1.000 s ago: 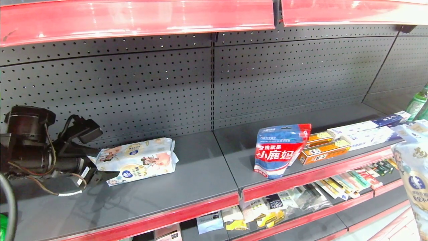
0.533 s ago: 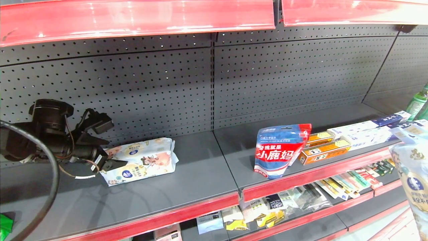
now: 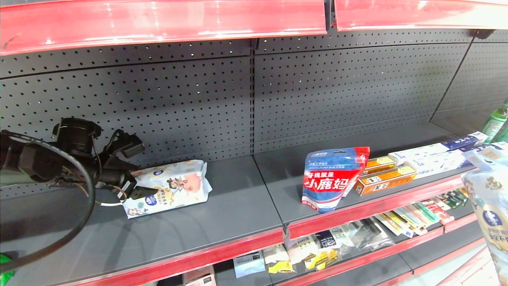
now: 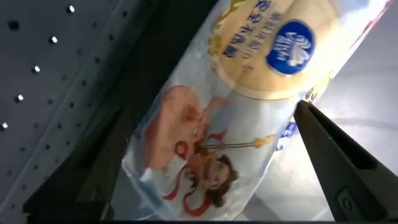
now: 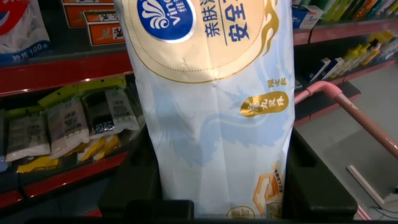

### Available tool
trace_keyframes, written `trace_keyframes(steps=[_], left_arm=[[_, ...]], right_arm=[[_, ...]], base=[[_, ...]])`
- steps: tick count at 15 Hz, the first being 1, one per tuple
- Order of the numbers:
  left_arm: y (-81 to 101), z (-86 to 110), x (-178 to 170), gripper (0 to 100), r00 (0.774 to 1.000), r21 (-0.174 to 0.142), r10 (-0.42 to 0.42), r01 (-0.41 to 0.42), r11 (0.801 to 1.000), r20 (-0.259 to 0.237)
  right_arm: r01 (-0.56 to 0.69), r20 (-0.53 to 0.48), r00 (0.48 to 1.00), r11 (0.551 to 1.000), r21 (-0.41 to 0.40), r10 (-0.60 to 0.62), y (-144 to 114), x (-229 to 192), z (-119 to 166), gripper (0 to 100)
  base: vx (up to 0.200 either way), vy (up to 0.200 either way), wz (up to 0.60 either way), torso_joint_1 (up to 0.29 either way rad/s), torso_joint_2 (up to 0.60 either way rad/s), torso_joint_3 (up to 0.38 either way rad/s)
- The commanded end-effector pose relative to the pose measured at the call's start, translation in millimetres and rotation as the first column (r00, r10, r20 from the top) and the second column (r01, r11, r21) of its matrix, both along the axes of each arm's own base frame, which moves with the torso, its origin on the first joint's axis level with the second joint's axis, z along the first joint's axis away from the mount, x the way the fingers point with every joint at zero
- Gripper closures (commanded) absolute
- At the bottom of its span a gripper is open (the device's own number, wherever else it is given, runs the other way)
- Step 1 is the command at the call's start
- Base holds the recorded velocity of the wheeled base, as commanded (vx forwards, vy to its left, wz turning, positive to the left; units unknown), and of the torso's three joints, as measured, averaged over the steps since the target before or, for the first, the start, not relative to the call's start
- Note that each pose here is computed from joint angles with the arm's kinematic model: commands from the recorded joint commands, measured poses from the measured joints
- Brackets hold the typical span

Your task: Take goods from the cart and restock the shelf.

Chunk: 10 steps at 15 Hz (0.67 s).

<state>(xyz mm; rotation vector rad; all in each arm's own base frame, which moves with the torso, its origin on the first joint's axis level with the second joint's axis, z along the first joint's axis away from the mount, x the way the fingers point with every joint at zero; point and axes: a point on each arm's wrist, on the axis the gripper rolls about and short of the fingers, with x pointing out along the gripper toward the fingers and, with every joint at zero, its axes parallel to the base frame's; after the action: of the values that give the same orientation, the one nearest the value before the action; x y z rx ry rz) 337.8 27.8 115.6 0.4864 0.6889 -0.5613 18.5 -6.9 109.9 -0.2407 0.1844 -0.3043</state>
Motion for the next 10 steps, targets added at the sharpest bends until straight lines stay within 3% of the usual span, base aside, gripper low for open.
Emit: trace_keyframes(steps=[1,5,10], left_arm=[[-2.2,-4.5,5,0,1.000,-0.003,-0.008,0.008,1.000,-0.018],[-8.0,1.4,-1,0,0.999,-0.005,-0.025,0.025,1.000,-0.027],[-8.1,3.6,-9,0,0.997,-0.026,-0.035,0.033,0.999,-0.073]], right_arm=[[0.002,-0.004,1.000,1.000,0.000,-0.002,0,0,0,100],[0.002,-0.002,1.000,1.000,0.000,-0.002,0,0,0,100],[0.005,0.015,1.000,1.000,-0.002,-0.005,0,0,5,100]], base=[[0.000,0.000,0.00,0.000,0.00,0.000],[0.000,0.000,0.00,0.000,0.00,0.000],[0.000,0.000,0.00,0.000,0.00,0.000]])
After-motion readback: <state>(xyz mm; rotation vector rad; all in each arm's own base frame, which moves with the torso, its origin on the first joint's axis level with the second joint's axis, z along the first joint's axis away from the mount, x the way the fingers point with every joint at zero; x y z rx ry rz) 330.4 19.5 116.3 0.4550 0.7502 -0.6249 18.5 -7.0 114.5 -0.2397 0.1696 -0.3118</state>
